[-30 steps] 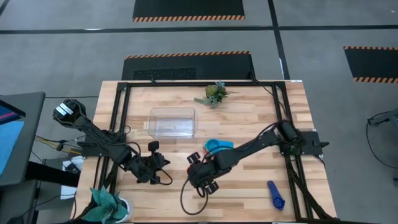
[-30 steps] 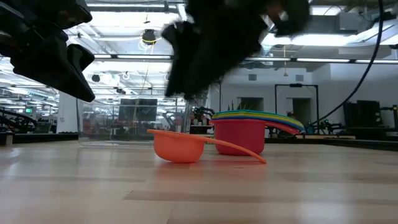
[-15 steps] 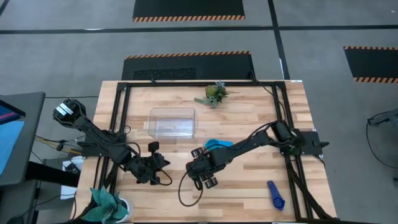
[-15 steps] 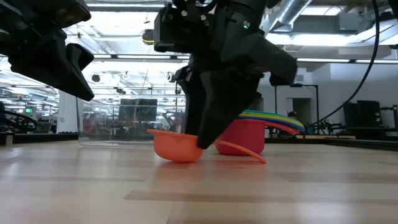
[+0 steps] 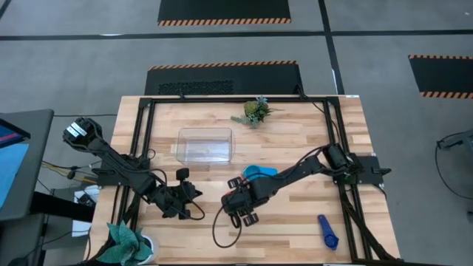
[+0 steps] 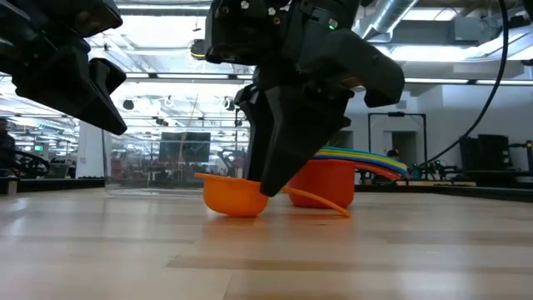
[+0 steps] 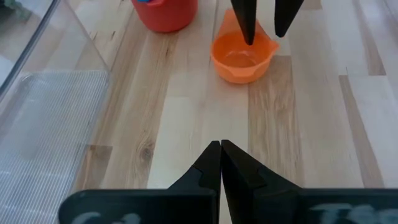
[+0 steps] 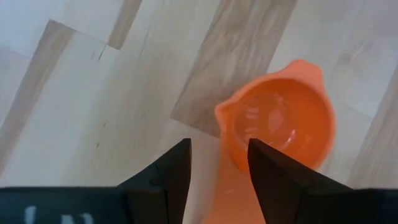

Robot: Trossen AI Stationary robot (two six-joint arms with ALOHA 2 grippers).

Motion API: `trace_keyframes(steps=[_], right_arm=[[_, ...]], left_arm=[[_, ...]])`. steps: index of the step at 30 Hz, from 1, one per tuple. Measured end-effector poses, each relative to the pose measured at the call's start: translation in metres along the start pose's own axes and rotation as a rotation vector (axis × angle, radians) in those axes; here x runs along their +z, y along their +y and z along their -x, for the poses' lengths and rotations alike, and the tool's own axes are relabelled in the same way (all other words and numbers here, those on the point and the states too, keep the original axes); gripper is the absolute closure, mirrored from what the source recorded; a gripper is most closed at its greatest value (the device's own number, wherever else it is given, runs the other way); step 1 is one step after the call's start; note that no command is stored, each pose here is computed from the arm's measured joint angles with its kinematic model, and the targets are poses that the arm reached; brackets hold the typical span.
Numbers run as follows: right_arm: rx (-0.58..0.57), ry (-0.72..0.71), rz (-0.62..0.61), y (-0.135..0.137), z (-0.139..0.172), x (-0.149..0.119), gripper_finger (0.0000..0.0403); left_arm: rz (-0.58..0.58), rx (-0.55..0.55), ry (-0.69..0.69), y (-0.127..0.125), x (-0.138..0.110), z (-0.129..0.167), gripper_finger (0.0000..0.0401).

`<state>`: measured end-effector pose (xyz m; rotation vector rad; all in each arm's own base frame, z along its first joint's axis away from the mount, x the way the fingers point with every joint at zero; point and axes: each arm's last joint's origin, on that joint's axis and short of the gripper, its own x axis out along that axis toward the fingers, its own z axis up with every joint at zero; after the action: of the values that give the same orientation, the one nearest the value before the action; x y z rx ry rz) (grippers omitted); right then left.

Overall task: Nest measuring cups in basket
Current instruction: Stack the orange measuring cup on top of the light blue measuring cup

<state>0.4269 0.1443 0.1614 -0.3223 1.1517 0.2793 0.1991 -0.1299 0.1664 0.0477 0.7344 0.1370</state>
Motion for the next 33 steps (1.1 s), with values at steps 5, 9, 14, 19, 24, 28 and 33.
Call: trace_keyframes(steps=[5,9,14,19,24,28,33], right_arm=[[0.000,-0.020,0.002,0.001,0.000,0.002,0.0228],[0.000,-0.020,0.002,0.001,0.000,0.002,0.0232],[-0.002,-0.034,0.000,0.001,-0.001,0.003,0.0235],[0.004,0.011,0.007,0.003,-0.020,-0.002,0.0237],[-0.005,-0.002,-0.017,0.003,-0.024,-0.001,0.0241],[-0.003,-0.001,-0.057,0.004,-0.024,-0.001,0.0274],[-0.011,0.006,-0.067,0.009,-0.020,0.000,0.0367]], left_arm=[[0.000,0.000,0.000,0.000,0.000,0.000,0.0401],[0.005,0.000,0.000,0.000,0.000,0.000,0.0401],[0.006,0.000,0.000,0.000,0.000,0.000,0.0401],[0.007,0.000,0.000,0.000,0.000,0.000,0.0401],[0.009,-0.002,-0.005,0.000,0.000,0.000,0.0401],[-0.005,-0.004,-0.008,-0.001,0.001,0.000,0.0401],[-0.008,-0.003,-0.007,0.000,0.001,0.000,0.0401]])
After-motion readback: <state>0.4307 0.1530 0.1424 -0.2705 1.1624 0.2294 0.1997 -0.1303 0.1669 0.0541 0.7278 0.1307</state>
